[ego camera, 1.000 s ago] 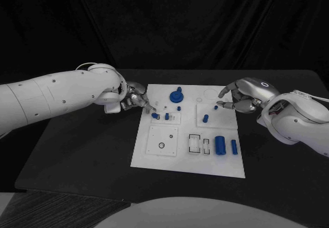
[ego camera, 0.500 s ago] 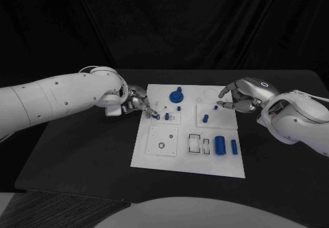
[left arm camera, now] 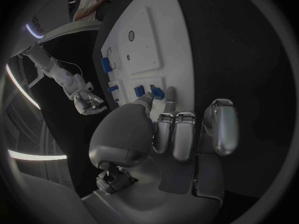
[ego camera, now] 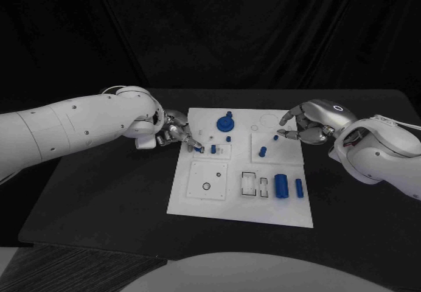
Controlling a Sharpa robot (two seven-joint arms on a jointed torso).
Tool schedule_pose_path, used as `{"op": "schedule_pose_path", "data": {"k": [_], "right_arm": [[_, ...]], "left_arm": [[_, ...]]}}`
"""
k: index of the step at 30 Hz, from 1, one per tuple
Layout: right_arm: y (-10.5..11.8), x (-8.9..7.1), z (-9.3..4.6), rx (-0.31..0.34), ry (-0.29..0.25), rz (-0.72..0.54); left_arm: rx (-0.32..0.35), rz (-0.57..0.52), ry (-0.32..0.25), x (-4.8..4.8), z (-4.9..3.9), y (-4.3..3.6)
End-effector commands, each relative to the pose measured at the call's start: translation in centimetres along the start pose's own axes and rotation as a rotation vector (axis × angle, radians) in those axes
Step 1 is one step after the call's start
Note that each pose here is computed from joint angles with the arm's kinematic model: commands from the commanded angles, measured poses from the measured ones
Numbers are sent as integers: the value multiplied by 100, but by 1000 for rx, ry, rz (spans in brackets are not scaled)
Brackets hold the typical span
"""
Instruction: Assemble the parts on the task board
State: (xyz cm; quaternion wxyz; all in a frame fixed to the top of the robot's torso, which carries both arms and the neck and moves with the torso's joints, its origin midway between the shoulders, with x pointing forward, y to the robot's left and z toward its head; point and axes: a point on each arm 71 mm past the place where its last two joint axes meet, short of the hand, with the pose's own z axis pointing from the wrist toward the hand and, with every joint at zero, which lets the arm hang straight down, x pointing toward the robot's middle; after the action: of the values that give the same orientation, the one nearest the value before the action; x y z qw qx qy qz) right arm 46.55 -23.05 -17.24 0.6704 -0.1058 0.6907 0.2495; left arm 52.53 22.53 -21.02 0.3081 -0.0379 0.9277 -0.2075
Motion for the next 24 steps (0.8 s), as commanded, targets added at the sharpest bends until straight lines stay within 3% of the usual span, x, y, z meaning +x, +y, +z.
{"op": "schedule_pose_path", "data": {"k": [1, 24], "right_arm": [[-11, 2, -1, 11, 4, -3], [-22, 14, 2, 19, 17, -6]], "left_arm": [[23, -5, 10, 23, 22, -13], [43, -8, 26, 57, 87, -12]]}}
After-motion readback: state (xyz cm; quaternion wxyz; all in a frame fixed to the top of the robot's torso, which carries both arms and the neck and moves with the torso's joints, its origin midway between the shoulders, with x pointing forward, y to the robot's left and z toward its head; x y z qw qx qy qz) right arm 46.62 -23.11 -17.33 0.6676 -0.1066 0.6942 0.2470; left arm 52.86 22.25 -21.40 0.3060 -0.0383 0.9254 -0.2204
